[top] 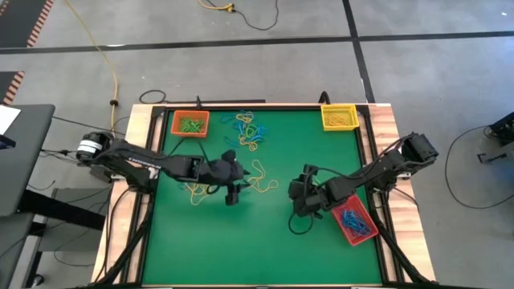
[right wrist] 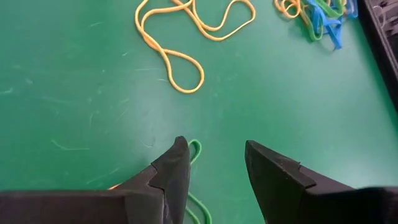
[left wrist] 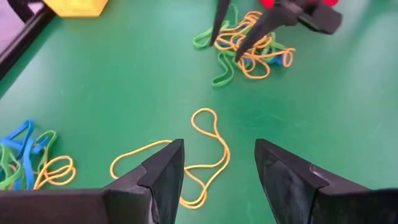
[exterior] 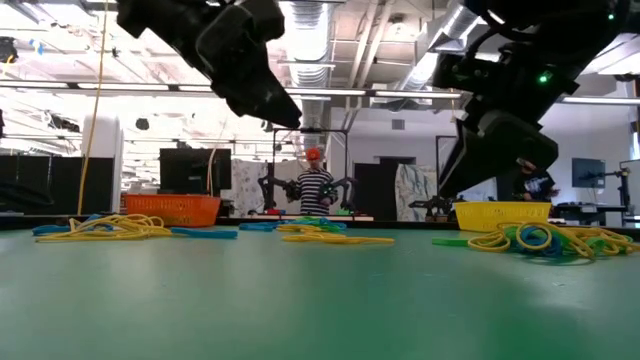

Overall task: Sort rubber bands into baskets
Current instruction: Put the yellow rubber band into the yellow bin

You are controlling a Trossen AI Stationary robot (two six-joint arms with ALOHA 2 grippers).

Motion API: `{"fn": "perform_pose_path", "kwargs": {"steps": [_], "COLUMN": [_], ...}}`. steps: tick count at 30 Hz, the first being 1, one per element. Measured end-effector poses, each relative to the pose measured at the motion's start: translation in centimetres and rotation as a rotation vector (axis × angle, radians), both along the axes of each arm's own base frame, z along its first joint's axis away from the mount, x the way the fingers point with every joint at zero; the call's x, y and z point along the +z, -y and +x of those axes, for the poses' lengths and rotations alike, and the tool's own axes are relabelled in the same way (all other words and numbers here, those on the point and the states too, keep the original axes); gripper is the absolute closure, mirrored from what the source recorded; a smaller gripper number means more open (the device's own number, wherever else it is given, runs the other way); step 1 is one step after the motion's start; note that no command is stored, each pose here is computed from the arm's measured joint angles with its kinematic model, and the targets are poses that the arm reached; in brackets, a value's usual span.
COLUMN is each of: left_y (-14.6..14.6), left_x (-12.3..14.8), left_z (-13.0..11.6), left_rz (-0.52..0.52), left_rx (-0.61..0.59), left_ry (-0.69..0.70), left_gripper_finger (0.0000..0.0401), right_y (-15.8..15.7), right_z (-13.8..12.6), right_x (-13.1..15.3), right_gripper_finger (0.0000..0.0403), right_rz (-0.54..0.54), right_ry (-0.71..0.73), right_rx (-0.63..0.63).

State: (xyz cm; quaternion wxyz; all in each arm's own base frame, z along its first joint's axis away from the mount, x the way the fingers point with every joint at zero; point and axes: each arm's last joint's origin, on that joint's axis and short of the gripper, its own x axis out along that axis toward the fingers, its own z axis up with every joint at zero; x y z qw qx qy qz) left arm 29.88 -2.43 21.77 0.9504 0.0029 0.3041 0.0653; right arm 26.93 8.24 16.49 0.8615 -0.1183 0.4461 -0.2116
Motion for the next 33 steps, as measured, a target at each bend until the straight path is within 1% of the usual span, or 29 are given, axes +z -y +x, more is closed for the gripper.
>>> {"fn": "perform_pose_path", "kwargs": {"steps": [4,11,19,22,28,31,33], "left_y": [1.2,2.3,2.2,2.2,2.1,2.1,2.1], "left_x": [-0.4,-1.1,-2.1,-2.4,-3.1,-3.2,-3.2], "left_z": [-0.3,-0.7,-1.2,-1.4,-1.8,-1.8,-1.8], "left_rz": [0.026,0.053,0.042,0.04,0.032,0.031,0.031], "left_rx": [-0.005,0.008,0.019,0.02,0.022,0.022,0.022], "left_ry": [0.024,0.063,0.059,0.058,0.093,0.096,0.096], "left_gripper_finger": [0.0215,0.0215,0.0215,0.0215,0.0215,0.0215,0.0216], "right_y": [0.4,0.3,0.4,0.5,0.9,1.4,1.8], "right_z": [0.1,0.4,0.6,0.8,1.3,1.7,2.3], "right_x": [0.0,0.1,0.2,0.2,0.4,0.7,1.0], "right_gripper_finger": [0.0212,0.0212,0.0212,0.0212,0.0212,0.0212,0.0212], "right_rz": [0.015,0.025,0.029,0.055,0.059,0.039,0.047], "right_ry": [-0.006,0.02,0.04,0.049,0.073,0.097,0.138], "right_rx": [-0.009,-0.007,-0.002,0.005,0.018,0.003,0.007]}}
